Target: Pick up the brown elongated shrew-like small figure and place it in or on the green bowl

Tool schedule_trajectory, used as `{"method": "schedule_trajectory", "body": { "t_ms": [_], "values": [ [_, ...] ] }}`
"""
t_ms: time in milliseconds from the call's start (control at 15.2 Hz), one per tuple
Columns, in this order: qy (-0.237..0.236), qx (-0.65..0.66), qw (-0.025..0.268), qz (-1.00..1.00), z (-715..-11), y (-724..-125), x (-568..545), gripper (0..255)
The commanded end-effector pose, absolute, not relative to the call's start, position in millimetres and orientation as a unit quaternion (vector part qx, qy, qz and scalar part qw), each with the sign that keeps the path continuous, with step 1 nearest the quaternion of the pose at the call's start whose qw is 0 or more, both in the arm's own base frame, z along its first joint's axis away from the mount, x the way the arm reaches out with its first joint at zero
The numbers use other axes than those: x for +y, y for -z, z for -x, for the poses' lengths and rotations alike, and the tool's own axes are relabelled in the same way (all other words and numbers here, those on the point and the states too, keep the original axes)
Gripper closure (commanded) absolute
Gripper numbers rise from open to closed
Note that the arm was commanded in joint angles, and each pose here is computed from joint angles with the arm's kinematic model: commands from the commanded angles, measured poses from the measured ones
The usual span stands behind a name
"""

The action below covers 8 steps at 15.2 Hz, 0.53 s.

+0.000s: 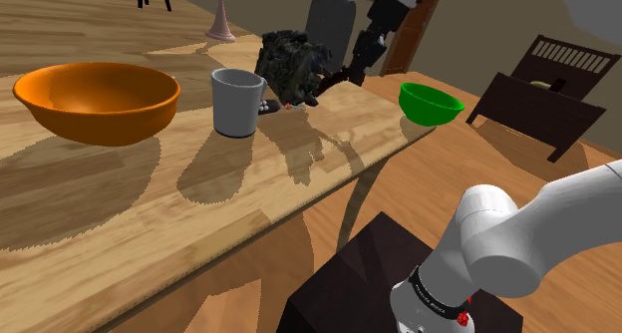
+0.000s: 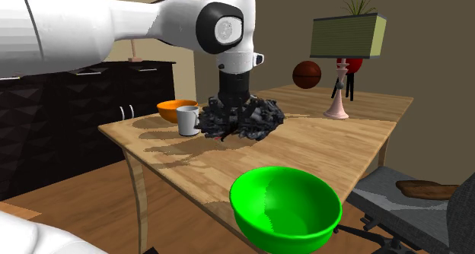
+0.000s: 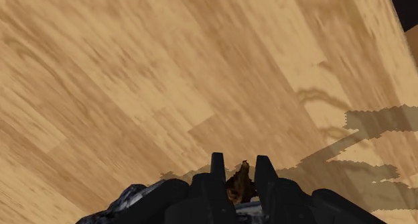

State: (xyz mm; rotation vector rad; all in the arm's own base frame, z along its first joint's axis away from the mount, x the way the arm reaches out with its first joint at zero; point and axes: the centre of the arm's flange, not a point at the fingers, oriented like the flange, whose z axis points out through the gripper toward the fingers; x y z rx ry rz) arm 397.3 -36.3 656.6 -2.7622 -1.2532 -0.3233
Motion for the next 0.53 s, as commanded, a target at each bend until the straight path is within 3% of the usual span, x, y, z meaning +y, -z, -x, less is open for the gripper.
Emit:
{"method": "schedule_trajectory", "body": {
  "t_ms": [0,462],
  "values": [
    [0.106,-0.410,0.045,0.905,-398.3,-668.0,-37.3,255],
    [0.106,-0.410,0.045,0.905,-398.3,-705.0,-37.3,255]
  ]
}}
